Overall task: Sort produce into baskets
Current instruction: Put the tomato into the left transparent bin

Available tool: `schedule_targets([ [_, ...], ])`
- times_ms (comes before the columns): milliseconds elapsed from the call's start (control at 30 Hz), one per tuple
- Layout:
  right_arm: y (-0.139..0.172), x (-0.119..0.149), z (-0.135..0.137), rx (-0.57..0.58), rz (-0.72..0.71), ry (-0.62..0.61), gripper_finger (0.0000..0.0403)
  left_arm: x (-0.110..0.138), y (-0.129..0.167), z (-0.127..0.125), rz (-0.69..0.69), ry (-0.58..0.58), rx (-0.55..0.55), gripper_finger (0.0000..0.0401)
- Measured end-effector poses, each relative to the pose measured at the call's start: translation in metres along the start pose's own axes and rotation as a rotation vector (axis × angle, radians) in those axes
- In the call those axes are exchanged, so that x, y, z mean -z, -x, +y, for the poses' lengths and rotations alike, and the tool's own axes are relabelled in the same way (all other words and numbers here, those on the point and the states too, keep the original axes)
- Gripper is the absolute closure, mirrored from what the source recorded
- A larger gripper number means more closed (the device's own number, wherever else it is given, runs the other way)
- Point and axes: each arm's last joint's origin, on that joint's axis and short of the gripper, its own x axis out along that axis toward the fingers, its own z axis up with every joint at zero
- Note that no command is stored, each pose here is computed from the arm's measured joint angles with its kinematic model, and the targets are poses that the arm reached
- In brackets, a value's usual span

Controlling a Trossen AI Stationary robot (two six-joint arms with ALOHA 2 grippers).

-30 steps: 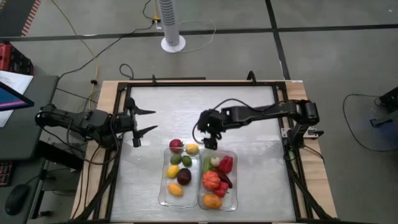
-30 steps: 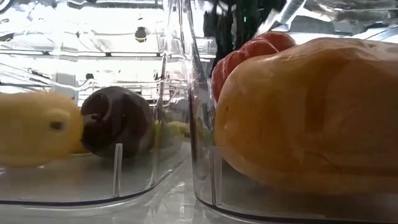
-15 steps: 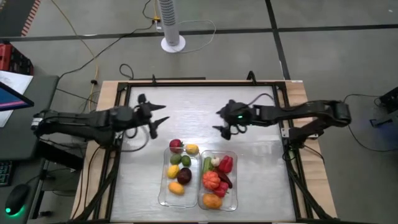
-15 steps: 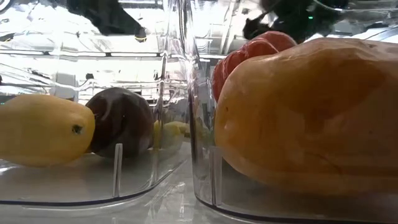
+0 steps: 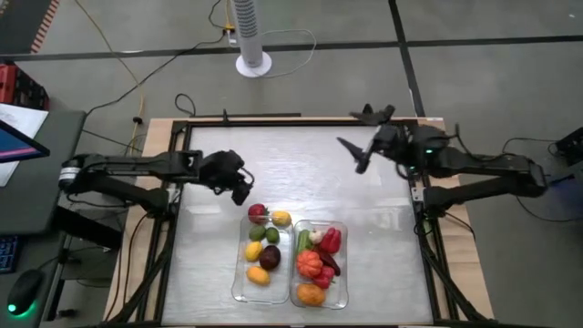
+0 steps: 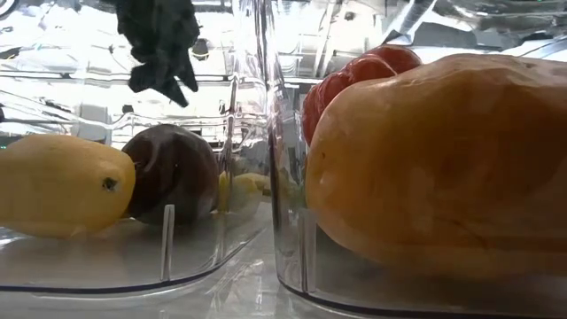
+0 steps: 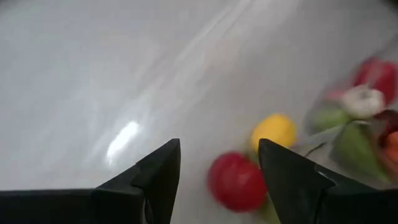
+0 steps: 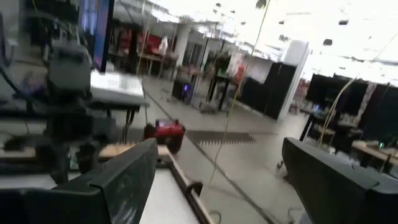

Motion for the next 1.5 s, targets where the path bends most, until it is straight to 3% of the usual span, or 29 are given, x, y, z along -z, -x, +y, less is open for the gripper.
schedule_targets([
  [167,0.006,0.001,-0.002,-0.012,0.034,0.022,0.0033,-0.008,-0.013,-0.01,0.116,0.116,-0.105,0.0198],
  [300,-0.001,0.009,0.001,-0.017,0.075,0.071,0.0033,-0.012,-0.033,-0.02,0.147,0.162,-0.082,0.0178],
  [500,-0.004,0.015,-0.006,0.012,0.12,0.096,0.0033,-0.004,-0.06,-0.024,0.306,0.297,-0.045,0.012],
  [633,-0.004,0.018,-0.01,0.024,0.15,0.105,0.0033,-0.002,-0.064,-0.025,0.356,0.385,-0.048,0.0083],
  [800,-0.007,0.022,-0.013,0.039,0.18,0.118,0.0033,0.0,-0.063,-0.027,0.39,0.466,-0.032,0.0066],
  [1100,-0.011,0.028,-0.019,0.055,0.208,0.127,0.0033,0.009,-0.074,-0.029,0.443,0.46,-0.085,0.0064],
  [1500,-0.011,0.027,-0.017,0.016,0.191,0.122,0.0033,0.02,-0.112,-0.029,0.541,0.401,-0.107,0.0064],
])
